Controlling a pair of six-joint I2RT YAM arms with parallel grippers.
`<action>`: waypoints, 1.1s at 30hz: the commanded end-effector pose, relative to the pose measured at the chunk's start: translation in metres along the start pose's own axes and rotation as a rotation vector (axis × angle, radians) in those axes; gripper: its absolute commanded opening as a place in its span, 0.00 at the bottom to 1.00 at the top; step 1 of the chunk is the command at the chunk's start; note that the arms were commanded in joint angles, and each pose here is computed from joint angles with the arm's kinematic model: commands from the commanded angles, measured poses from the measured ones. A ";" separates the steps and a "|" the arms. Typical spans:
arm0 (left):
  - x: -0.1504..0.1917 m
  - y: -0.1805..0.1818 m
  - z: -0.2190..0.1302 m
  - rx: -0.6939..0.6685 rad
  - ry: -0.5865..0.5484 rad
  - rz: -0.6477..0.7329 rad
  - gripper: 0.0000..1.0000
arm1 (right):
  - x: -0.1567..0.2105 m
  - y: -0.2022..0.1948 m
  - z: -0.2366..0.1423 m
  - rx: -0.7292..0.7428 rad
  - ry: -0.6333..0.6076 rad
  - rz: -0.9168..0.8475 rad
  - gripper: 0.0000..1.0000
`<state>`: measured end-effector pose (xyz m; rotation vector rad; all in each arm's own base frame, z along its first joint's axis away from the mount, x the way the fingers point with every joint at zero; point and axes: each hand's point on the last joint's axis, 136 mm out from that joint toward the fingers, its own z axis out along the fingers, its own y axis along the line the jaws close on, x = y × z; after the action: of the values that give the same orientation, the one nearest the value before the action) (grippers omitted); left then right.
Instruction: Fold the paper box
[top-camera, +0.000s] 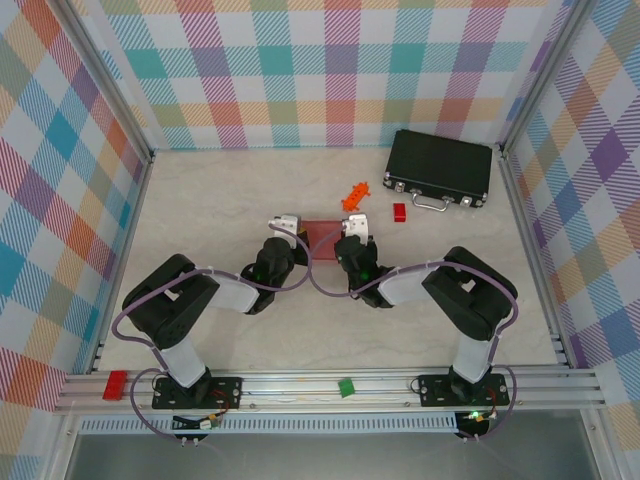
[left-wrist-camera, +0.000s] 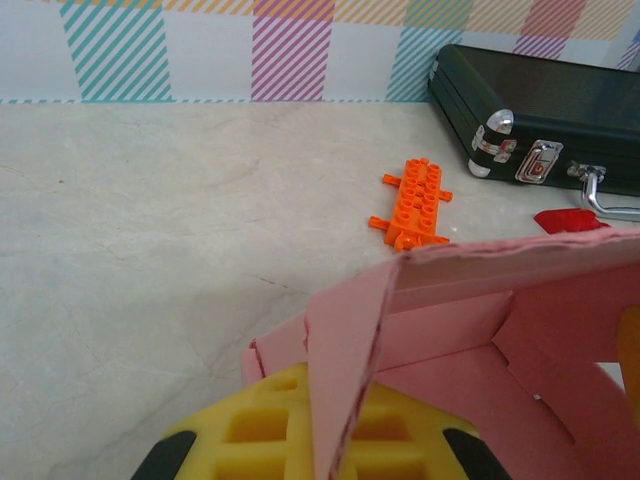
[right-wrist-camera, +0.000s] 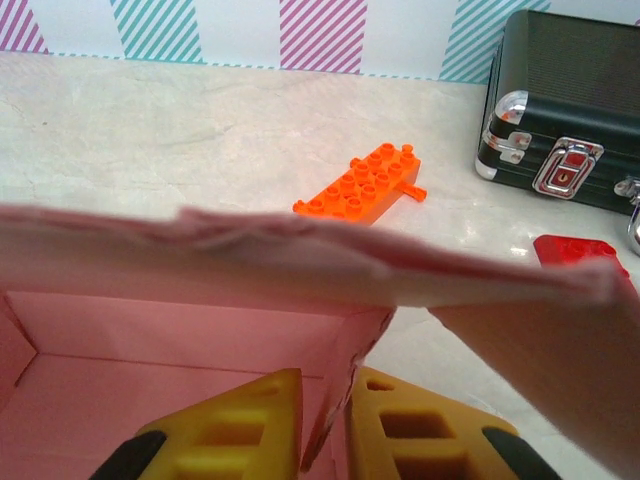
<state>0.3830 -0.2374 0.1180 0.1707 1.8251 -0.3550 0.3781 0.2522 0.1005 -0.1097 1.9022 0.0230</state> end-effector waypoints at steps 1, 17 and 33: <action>0.027 -0.030 -0.005 0.120 0.074 0.018 0.00 | 0.006 0.024 -0.008 -0.097 0.009 0.029 0.19; 0.046 -0.030 -0.015 0.156 0.105 0.019 0.03 | 0.022 0.019 -0.018 -0.079 0.050 0.002 0.23; 0.058 -0.025 -0.025 0.160 0.116 0.033 0.14 | 0.034 0.011 -0.031 -0.048 0.078 -0.055 0.42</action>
<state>0.3450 -0.2482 0.0741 0.3033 1.9146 -0.4354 0.3436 0.2589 0.0738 -0.1948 1.9762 0.0141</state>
